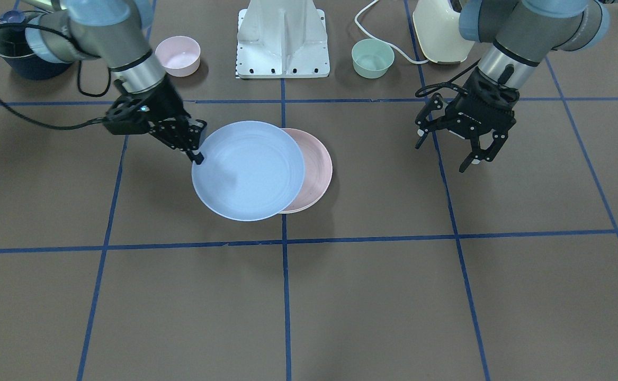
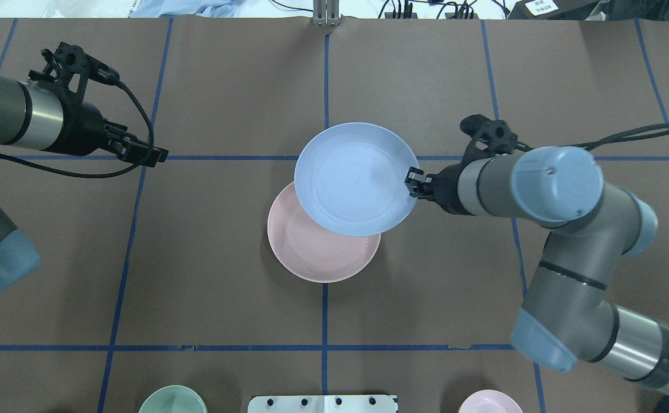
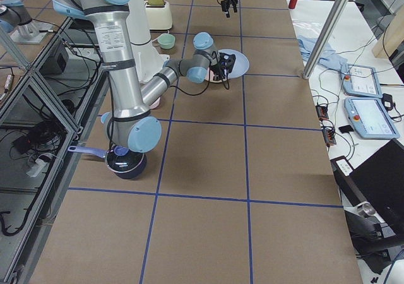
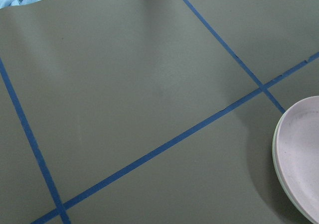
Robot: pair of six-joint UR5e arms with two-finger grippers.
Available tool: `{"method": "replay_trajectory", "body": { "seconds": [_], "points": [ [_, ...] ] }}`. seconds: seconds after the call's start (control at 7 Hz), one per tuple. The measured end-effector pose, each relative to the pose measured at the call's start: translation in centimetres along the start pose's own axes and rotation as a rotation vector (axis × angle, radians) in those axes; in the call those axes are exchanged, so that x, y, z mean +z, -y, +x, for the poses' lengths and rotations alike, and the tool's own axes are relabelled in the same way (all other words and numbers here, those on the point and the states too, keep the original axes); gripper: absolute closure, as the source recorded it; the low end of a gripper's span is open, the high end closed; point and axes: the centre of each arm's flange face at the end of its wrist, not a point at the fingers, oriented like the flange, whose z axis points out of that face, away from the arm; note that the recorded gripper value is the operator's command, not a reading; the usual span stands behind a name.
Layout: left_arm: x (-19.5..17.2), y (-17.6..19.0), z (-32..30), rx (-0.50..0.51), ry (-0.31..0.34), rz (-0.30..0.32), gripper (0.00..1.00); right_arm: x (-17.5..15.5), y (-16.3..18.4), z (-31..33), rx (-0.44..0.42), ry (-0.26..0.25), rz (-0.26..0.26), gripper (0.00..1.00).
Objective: Stack three plates with pink and blue
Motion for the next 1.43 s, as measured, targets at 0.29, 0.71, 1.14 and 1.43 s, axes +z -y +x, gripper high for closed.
{"method": "replay_trajectory", "body": {
  "seconds": [0.29, 0.71, 1.14, 1.43],
  "points": [
    [0.0, 0.0, 0.0, -0.001, 0.001, 0.000, 0.00, 1.6, -4.3, -2.2, -0.004, -0.032, 0.007, 0.32],
    [-0.1, 0.0, 0.0, -0.001, 0.000, 0.002, 0.00, 3.4, -6.2, -1.9, -0.037, -0.060, 0.034, 0.00],
    [-0.1, 0.0, -0.1, -0.001, 0.002, 0.001, 0.00, 2.9, -4.6, -2.7, -0.053, -0.084, 0.049, 0.00],
    [-0.4, 0.1, -0.7, -0.002, 0.009, 0.003, 0.00, 0.4, 3.8, -2.6, -0.103, -0.143, 0.000, 0.00]
  ]
}}
